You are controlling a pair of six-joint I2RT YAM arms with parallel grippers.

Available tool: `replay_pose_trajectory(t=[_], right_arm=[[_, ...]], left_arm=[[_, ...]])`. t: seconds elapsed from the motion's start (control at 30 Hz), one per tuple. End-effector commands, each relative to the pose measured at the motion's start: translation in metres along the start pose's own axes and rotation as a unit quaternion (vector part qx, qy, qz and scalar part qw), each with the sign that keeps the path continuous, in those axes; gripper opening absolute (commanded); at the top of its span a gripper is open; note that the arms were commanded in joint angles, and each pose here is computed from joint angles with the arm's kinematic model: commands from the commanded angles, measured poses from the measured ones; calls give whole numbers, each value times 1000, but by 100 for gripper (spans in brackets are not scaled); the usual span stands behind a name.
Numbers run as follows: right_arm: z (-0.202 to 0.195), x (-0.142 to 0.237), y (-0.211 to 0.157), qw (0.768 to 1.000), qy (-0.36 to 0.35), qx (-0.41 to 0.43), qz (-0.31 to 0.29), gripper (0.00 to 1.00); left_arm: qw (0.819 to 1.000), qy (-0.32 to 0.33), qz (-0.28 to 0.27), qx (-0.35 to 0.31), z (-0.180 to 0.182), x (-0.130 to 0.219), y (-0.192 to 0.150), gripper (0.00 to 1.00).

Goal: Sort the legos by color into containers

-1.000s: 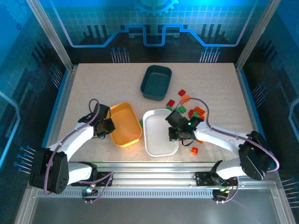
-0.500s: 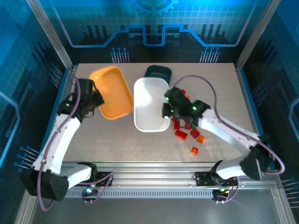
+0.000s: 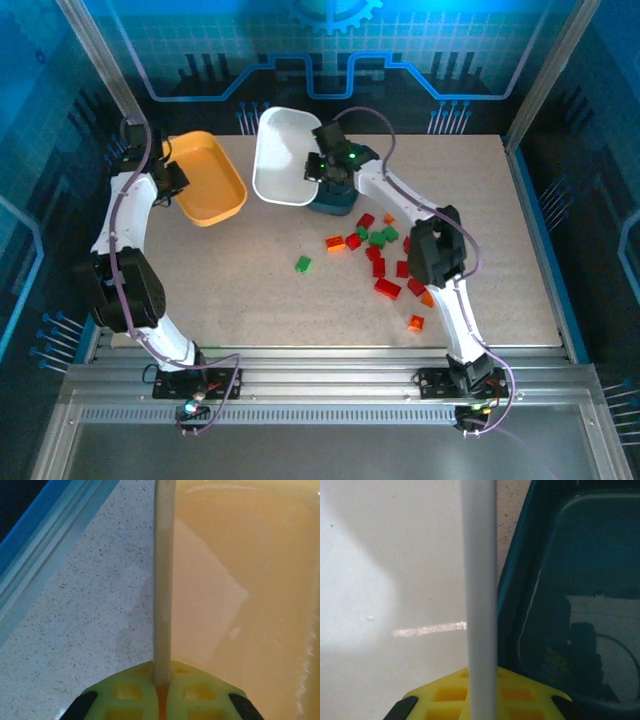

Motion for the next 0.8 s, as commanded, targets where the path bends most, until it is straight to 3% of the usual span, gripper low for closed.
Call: replay_pose_trajectory(t=[0.0, 0.17, 0.57, 0.77], right_arm=[[-9, -25, -7, 999, -24, -9, 35, 0], [-20, -45, -4, 998, -56, -13, 33, 0], [-37, -35, -12, 993, -111, -1, 27, 0], [-42, -28, -11, 991, -128, 13, 31, 15]], left_arm=[[998, -62, -33, 7, -13, -9, 14, 0], [996, -89, -20, -16, -27, -38, 17, 0], [979, -115, 21, -166, -73, -91, 10, 0], [963, -82, 45, -252, -94, -104, 7, 0]])
Point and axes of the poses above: each hand's point on the last joint's axis, 136 mm out from that joint toward the fingers, its own x axis back along the fingers, its own z axis along the line the jaws close on, y = z × x, the point moved 3 cm from there along x, back along the fingers, and after that the axes turned 12 degrees about -x, right-handed, at the moved point
